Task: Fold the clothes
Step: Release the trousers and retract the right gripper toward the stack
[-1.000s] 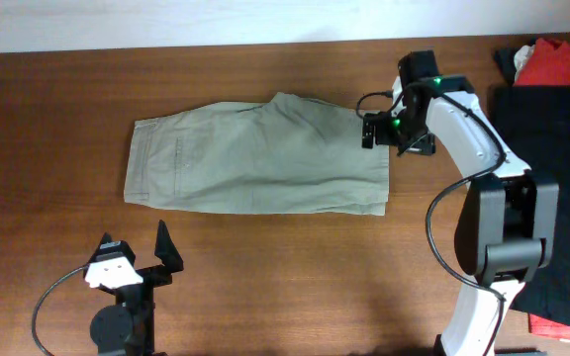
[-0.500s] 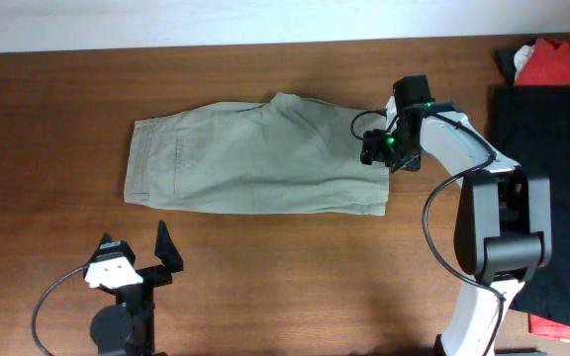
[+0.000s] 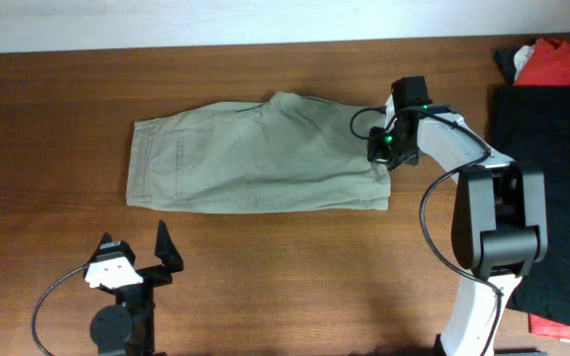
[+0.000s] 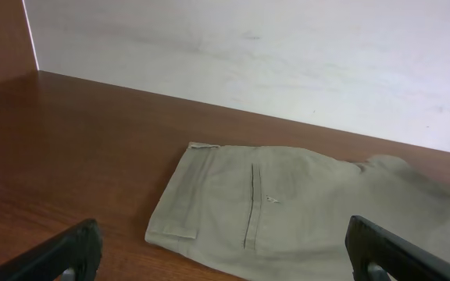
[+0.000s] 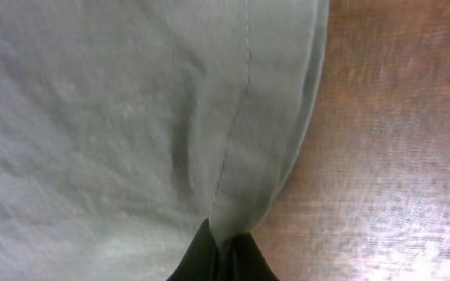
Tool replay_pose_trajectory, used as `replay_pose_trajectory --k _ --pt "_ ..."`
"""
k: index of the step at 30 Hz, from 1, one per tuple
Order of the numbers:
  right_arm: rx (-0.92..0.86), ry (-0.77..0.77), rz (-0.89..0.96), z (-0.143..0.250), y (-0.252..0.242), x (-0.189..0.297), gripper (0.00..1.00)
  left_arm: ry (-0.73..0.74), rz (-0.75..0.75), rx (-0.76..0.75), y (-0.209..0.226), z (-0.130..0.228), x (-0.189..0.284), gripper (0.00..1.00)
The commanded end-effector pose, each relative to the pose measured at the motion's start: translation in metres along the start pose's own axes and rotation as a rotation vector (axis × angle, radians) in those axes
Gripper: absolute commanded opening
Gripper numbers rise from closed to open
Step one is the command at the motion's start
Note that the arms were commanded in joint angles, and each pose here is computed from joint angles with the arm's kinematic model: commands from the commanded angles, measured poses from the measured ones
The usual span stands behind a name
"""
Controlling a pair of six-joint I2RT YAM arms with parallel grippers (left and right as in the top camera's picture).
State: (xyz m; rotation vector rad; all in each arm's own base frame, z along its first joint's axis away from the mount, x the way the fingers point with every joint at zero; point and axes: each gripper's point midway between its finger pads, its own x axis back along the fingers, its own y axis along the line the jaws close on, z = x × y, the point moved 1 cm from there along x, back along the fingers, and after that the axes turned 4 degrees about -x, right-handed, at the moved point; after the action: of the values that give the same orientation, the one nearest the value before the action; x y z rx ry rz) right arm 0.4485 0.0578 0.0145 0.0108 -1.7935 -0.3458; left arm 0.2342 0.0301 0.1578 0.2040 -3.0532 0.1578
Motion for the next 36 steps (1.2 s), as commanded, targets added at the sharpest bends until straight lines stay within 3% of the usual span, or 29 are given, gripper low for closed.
replay_pose_trajectory --k 1,4,5,6,7,8,9,12,14,18,30,33,36 --pt "-0.025 -0.055 0.047 -0.024 -0.017 0.006 0.04 0.002 0.005 -0.006 -0.001 0.002 0.000 0.99" --pt "-0.028 -0.031 0.060 -0.019 -0.019 0.006 0.10 0.002 0.005 -0.006 -0.001 0.002 0.000 0.99" --pt "-0.029 -0.029 0.062 -0.018 -0.020 0.006 0.23 0.002 0.005 -0.006 -0.001 0.002 0.000 0.99" --pt "-0.030 -0.025 0.064 -0.017 -0.021 0.006 0.48 0.002 0.005 -0.006 -0.001 0.002 0.000 0.99" --pt "-0.032 -0.024 0.089 -0.016 -0.025 0.007 0.56 0.002 0.005 -0.006 -0.001 0.002 0.000 0.99" --pt "-0.033 -0.026 0.107 -0.016 -0.028 0.007 0.84 0.002 0.005 -0.006 -0.001 0.002 0.000 0.99" --pt "-0.033 -0.025 0.111 -0.016 -0.028 0.007 0.99 0.002 0.005 -0.006 -0.001 0.002 0.000 0.99" --pt "-0.074 -0.029 0.117 -0.016 -0.030 0.007 0.99 0.002 0.005 -0.006 -0.001 0.002 0.000 0.99" --pt "-0.148 -0.083 0.249 -0.023 -0.052 0.012 0.99 0.002 0.005 -0.006 -0.001 0.002 0.000 0.99" --pt "-0.308 -0.142 0.344 -0.033 -0.093 0.022 0.99 0.002 0.005 -0.006 -0.001 0.002 0.000 0.99" --pt "-0.511 -0.307 0.319 -0.072 -0.180 0.047 0.99 -0.016 -0.013 -0.005 0.002 -0.002 0.000 0.99" --pt "-0.511 -0.307 0.319 -0.072 -0.180 0.047 0.99 -0.045 0.089 -0.004 -0.015 -0.009 0.001 0.99" --pt "-0.512 -0.307 0.319 -0.072 -0.180 0.047 0.99 -0.178 0.198 -0.019 -0.034 -0.044 0.008 0.99"
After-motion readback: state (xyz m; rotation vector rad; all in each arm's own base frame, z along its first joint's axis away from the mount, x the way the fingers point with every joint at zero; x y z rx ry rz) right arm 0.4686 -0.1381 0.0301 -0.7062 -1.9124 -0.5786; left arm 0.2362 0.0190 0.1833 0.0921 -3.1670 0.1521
